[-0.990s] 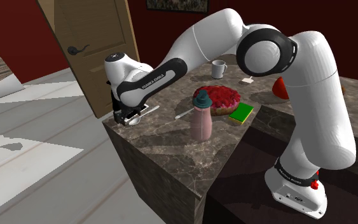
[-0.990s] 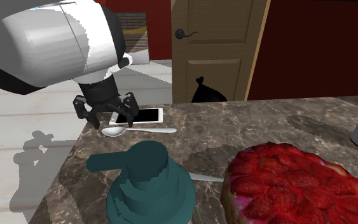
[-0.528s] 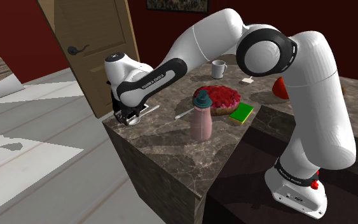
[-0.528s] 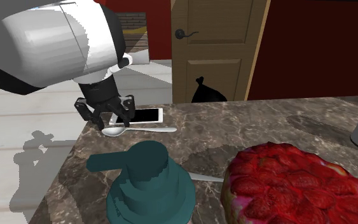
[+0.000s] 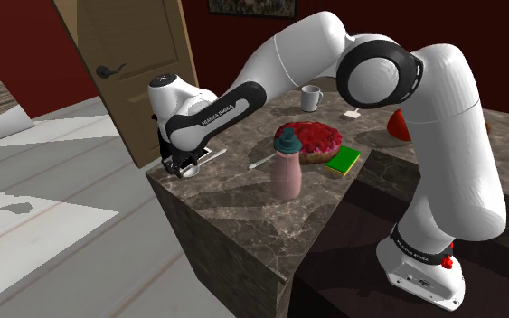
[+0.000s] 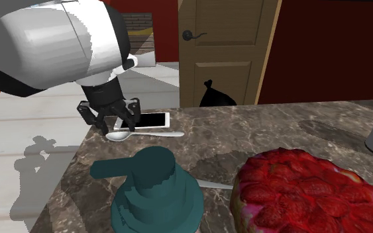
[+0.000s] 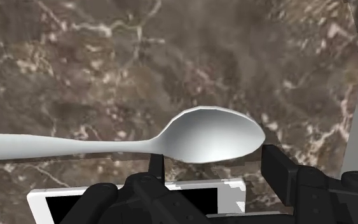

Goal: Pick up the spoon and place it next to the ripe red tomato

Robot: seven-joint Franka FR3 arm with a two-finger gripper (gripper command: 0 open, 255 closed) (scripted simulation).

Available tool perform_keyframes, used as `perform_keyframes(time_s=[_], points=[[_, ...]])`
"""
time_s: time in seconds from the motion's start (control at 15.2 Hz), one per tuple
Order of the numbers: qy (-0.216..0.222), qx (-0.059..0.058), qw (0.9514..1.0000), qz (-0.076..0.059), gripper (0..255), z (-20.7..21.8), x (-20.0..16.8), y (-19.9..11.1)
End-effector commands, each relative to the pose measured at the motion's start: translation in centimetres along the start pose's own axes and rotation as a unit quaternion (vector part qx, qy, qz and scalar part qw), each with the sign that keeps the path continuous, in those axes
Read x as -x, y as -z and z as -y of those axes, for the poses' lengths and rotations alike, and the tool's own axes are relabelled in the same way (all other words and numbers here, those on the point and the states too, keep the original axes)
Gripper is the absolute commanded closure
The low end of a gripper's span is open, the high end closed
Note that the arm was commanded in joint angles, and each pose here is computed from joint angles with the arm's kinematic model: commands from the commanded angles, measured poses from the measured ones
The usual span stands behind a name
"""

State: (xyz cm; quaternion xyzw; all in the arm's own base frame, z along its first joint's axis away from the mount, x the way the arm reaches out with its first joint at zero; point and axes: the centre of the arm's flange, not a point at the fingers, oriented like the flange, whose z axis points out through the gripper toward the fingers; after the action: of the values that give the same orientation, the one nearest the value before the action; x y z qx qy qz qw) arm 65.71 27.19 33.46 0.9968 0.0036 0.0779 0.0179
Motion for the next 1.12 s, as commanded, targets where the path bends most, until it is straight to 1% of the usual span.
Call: perform_keyframes(time_s=[0.0,1.06], points=[[0.000,0.000,1.0000,0.000,255,-0.1,-0.1,0.8],[0.000,0.000,1.0000,0.000,255,-0.4,-1.4,9.1]])
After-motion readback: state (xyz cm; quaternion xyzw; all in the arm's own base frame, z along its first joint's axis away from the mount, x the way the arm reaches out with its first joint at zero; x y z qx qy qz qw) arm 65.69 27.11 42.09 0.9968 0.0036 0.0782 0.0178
